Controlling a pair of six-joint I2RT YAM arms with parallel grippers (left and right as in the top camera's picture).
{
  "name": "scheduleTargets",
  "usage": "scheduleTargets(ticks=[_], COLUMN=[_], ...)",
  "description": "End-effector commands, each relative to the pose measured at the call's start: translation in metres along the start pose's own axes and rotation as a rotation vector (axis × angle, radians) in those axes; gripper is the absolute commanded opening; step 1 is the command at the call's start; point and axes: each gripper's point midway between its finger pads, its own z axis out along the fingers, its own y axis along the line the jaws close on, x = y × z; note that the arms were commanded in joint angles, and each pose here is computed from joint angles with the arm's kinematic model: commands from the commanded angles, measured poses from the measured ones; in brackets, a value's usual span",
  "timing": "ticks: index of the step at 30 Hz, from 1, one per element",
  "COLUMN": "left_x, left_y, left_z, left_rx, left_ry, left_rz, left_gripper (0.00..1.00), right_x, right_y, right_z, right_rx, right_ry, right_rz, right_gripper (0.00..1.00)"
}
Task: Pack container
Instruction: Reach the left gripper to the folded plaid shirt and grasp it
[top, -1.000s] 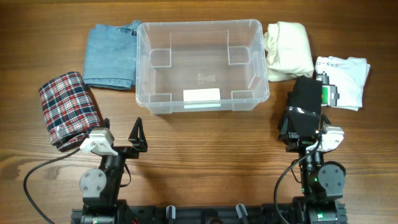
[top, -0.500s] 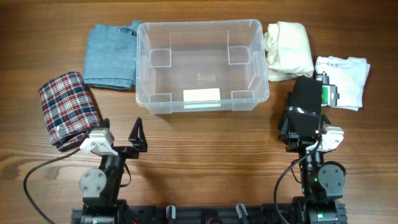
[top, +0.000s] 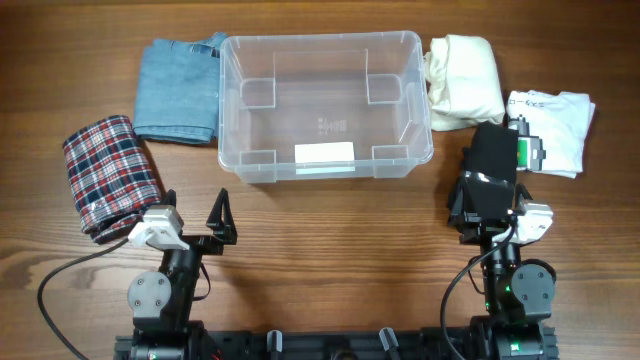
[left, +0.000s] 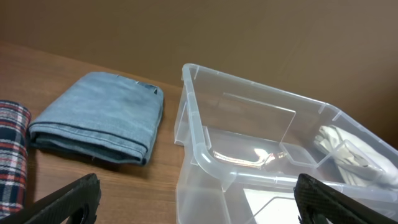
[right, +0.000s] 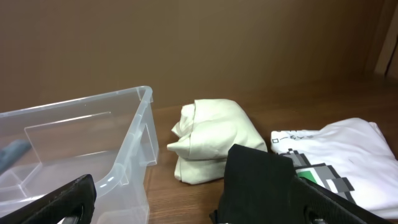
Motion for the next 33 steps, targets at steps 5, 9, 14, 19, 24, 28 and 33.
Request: scheduleTargets(ticks=[5,9,14,19,24,28,33], left_x=[-0.013,-0.056,-0.101,-0.122,-0.134,-0.128,-0.112], left_y=[0.002,0.004,0.014,0.009,0.027,0.070,0.129], left_z=[-0.006,-0.020,-0.032,-0.025,-0.010,-0.009,-0.002], left_rx=[-0.041,-0.139,-0.342,-0.400,-0.507,-0.705,-0.791], left_ry=[0.003,-0.025,0.087,0.270,0.284,0.295,0.361], left_rz=[-0.154,-0.153,-0.136,-0.030,0.048,-0.040,-0.216], left_gripper=[1.00,0.99,1.00,1.00,1.00,1.00,1.00], right_x=[0.002,0.002,0.002,0.002,0.002,0.002,0.002], right_y=[0.004,0.004,0.004,0.004,0.004,0.004,0.004], right_z=[0.001,0.001,0.001,0.001,0.001,0.001,0.001], right_rx=[-0.020,-0.020,-0.020,-0.020,-0.020,-0.020,-0.020], right_ry=[0.007,0.007,0.007,0.007,0.007,0.007,0.007], right_rz=[-0.013,-0.013,-0.013,-0.013,-0.013,-0.013,-0.013], right_gripper=[1.00,1.00,1.00,1.00,1.00,1.00,1.00])
